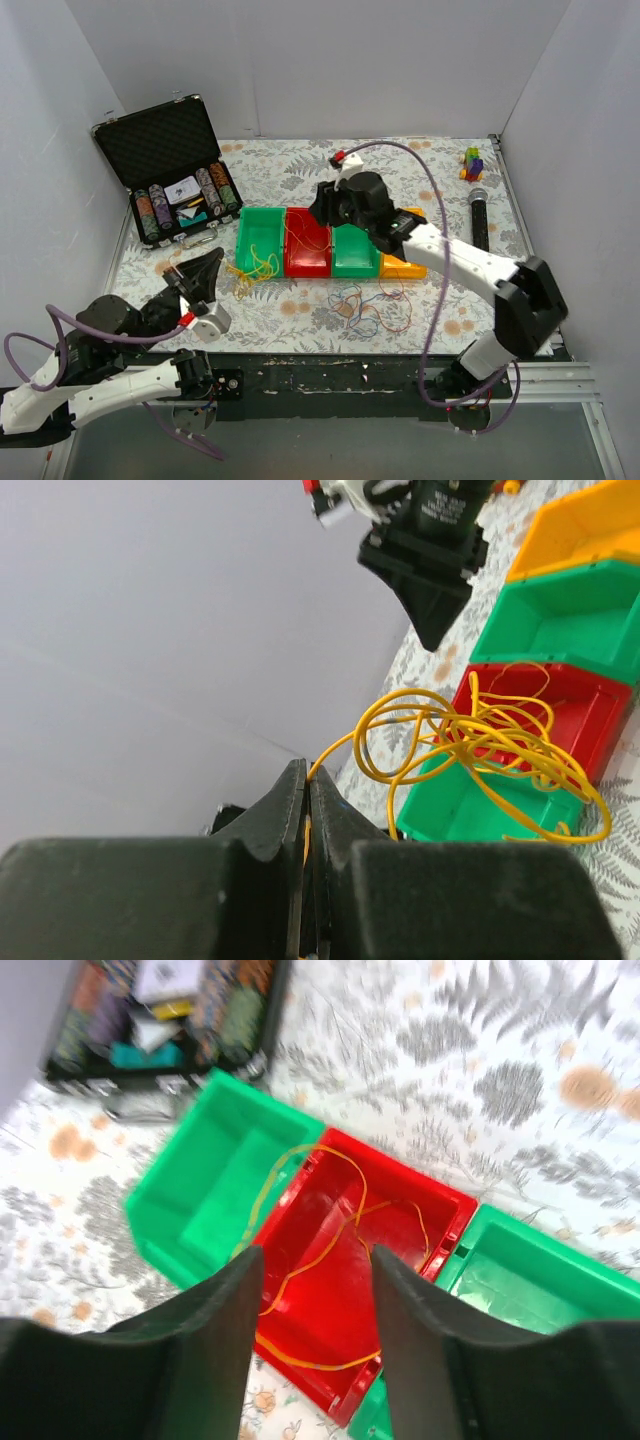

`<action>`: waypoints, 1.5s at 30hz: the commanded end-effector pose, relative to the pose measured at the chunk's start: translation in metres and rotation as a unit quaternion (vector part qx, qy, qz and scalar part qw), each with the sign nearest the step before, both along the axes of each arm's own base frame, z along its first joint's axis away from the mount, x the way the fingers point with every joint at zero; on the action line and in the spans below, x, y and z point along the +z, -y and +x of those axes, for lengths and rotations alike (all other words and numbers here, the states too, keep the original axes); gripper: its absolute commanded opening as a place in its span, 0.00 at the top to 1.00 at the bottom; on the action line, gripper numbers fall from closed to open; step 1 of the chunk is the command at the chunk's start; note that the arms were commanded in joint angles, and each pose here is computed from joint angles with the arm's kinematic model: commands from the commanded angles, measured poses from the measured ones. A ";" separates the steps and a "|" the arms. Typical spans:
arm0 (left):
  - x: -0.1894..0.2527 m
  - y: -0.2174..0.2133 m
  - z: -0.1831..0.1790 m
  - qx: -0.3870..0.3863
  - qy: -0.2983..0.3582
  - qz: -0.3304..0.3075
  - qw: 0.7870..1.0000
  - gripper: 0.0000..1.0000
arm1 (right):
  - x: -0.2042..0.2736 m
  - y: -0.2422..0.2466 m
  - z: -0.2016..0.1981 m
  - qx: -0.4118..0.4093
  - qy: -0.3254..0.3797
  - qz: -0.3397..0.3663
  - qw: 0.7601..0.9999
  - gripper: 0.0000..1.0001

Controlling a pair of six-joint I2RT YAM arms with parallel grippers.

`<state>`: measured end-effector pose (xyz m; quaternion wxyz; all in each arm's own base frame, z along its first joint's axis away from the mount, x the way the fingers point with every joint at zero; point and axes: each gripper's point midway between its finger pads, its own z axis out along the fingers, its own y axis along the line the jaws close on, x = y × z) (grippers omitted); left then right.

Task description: Untangle the cables

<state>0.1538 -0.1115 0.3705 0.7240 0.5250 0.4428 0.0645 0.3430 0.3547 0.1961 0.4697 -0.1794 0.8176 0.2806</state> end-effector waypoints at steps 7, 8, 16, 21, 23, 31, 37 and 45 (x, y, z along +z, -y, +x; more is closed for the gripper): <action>0.001 0.004 -0.024 -0.079 0.096 0.040 0.991 1.00 | 0.115 -0.011 -0.122 0.139 0.241 0.042 0.960 0.34; -0.002 0.004 -0.025 -0.083 0.100 0.048 0.990 1.00 | 0.114 -0.012 -0.134 0.154 0.263 0.027 0.952 0.34; -0.001 0.005 -0.029 -0.095 0.121 0.060 0.986 1.00 | 0.129 -0.007 -0.178 0.201 0.298 0.060 0.931 0.36; -0.007 0.009 -0.027 -0.096 0.073 0.062 0.991 1.00 | 0.157 -0.008 -0.192 0.213 0.316 0.089 0.920 0.37; -0.008 0.011 -0.025 -0.090 0.019 0.045 0.995 1.00 | 0.166 -0.011 -0.201 0.224 0.326 0.095 0.913 0.36; -0.014 0.023 -0.024 -0.095 -0.040 0.031 0.994 1.00 | 0.203 -0.024 -0.227 0.252 0.358 0.116 0.892 0.36; -0.024 0.024 -0.025 -0.085 -0.109 0.025 0.990 1.00 | 0.227 -0.020 -0.241 0.251 0.375 0.143 0.881 0.38; -0.053 0.023 -0.025 -0.031 -0.251 -0.029 0.967 1.00 | 0.208 -0.027 -0.242 0.240 0.364 0.110 0.893 0.39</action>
